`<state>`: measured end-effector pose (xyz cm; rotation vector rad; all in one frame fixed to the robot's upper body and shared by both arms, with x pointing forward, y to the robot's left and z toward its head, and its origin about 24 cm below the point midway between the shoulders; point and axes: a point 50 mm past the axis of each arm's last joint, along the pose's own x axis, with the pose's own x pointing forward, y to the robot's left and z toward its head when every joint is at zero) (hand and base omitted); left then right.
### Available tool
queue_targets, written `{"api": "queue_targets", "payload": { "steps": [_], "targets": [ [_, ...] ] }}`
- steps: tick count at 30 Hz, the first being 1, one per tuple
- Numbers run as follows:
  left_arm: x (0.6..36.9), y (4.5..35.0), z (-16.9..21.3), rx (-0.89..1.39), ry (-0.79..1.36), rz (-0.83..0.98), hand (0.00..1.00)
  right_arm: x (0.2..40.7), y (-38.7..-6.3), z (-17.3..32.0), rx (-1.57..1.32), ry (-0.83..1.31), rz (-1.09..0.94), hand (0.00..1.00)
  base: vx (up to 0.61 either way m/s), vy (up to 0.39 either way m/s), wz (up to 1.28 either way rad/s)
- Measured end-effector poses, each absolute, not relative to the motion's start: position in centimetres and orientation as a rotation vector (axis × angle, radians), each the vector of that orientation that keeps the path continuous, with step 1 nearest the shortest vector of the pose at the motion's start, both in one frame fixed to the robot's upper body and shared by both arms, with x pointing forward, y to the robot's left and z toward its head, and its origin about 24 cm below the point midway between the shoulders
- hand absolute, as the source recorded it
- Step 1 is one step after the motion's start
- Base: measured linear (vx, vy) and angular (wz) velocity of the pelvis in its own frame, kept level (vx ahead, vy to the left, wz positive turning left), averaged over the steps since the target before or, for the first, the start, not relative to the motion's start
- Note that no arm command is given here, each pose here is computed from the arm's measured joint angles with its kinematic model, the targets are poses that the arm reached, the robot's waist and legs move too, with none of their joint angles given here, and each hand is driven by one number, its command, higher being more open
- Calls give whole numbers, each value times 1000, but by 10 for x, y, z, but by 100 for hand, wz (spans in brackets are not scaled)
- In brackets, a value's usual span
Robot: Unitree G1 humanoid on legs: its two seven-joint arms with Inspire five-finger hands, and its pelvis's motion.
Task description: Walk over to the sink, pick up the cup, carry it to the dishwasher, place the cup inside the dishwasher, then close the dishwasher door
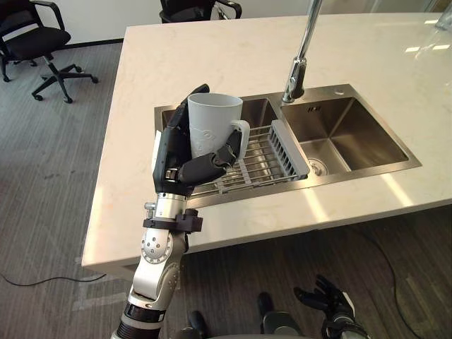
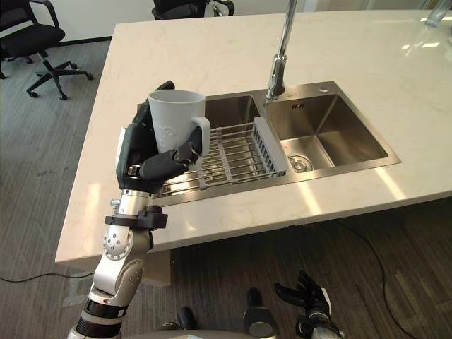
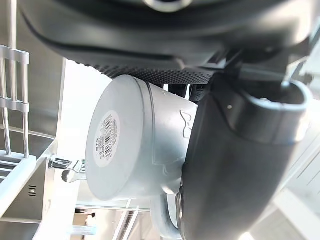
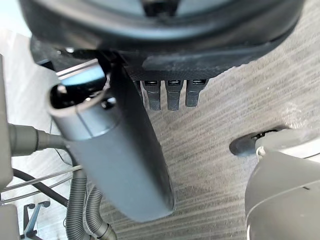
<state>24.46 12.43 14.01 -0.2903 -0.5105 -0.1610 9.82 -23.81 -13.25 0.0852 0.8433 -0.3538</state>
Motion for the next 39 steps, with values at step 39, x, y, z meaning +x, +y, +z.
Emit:
{"api": "queue_targets", "payload": {
  "steps": [39],
  "targets": [
    [227,129,122,-320,-436,-139,30,104,-232,-132,109,819,-373,90,-72,14,44]
  ]
}}
